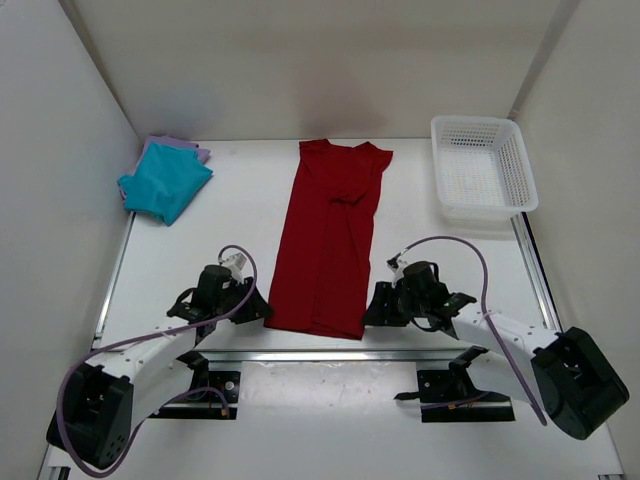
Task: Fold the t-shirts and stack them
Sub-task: Grab the bottom of the folded rectangular tshirt with both arms, then fold the folded rectangular tshirt in 1/3 of the way
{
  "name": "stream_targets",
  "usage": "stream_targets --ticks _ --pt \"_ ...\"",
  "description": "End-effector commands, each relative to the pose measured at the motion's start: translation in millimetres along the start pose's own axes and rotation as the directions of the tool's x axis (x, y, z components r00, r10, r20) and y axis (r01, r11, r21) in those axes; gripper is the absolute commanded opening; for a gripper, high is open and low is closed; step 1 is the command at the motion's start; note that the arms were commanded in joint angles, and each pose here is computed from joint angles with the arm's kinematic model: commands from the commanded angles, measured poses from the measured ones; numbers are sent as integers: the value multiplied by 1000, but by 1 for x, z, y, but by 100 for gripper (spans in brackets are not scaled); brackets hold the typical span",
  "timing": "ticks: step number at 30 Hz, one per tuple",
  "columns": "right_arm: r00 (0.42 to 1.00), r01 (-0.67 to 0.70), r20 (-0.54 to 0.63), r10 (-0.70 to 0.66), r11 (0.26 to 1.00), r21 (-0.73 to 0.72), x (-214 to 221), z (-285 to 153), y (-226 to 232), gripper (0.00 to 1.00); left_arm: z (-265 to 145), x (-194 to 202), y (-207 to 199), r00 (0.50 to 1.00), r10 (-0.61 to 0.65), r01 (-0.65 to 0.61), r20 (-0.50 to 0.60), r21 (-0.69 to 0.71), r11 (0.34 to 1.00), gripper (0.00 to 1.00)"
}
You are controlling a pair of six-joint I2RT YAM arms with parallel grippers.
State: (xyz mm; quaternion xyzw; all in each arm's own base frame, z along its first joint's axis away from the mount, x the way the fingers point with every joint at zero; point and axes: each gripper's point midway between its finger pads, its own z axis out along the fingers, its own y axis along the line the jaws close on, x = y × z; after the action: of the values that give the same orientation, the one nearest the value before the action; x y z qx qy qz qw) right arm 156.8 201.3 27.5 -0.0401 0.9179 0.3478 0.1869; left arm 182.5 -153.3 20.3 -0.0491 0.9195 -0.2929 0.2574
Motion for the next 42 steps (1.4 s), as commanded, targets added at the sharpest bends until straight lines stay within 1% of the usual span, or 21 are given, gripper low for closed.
stream_targets --ticks 1,4,8,10,11,12,13,16,17,18,21,23,25,26,27,28,31,35,36,37,42 --pt "998 -51 -43 52 998 29 25 4 -4 45 0 23 10 997 -4 3 -73 -23 1000 45" --pt "995 -72 -68 71 997 -13 35 8 3 43 3 37 2 992 -6 8 -125 21 1000 28" --pt "993 -84 -81 81 996 -38 39 12 10 41 1 44 -3 989 5 2 -145 45 999 13" --pt "991 -106 -82 102 993 -50 42 12 10 31 -2 44 -6 991 10 -2 -137 60 998 2" --pt "991 -105 -89 99 992 -67 44 12 14 25 -3 44 -6 991 -4 12 -133 60 998 0" --pt "990 -112 -97 105 991 -70 46 12 14 11 -5 43 -6 990 -16 23 -137 52 998 0" --pt "990 -111 -95 105 992 -63 47 11 16 1 -8 41 -8 992 -16 24 -127 64 998 0" --pt "988 -111 -108 106 993 -36 58 3 16 0 -22 53 -17 984 -41 59 -174 98 993 0" --pt "988 -111 -109 106 993 -40 61 -3 18 0 -28 48 -27 988 -25 47 -156 143 989 0" --pt "986 -115 -126 110 993 -35 67 -5 18 0 -34 55 -27 980 -44 70 -192 133 989 0" --pt "990 -123 -82 117 990 -74 61 -25 29 0 -55 45 -53 978 -32 73 -206 192 979 0" --pt "993 -112 -47 107 988 -103 49 -34 35 0 -64 24 -77 986 -32 74 -163 258 963 0" --pt "994 -94 40 100 988 -125 18 -44 38 0 -72 -8 -101 996 -20 45 -82 317 947 0" --pt "997 -58 50 65 990 -131 9 -48 41 0 -75 -31 -108 1000 -20 23 -13 315 949 0" --pt "994 -74 73 85 986 -147 -7 -50 39 0 -79 -56 -116 998 -36 16 55 331 943 0" --pt "989 -54 126 73 988 -144 -28 -54 35 0 -79 -73 -121 993 -41 1 109 347 938 0" --pt "982 0 190 24 992 -124 -76 -56 29 0 -71 -119 -134 977 -94 12 193 385 923 0" --pt "969 49 246 -26 995 -87 -152 -49 26 0 -31 -156 -133 973 -137 68 186 337 939 0" --pt "967 52 254 -28 995 -85 -172 -46 25 0 -21 -177 -133 962 -146 66 232 322 945 0" --pt "962 45 271 -22 996 -76 -193 -45 21 0 -9 -188 -131 961 -153 79 232 300 951 0" --pt "960 28 280 -11 998 -57 -257 -28 -2 0 38 -236 -112 950 -189 131 247 235 963 0"
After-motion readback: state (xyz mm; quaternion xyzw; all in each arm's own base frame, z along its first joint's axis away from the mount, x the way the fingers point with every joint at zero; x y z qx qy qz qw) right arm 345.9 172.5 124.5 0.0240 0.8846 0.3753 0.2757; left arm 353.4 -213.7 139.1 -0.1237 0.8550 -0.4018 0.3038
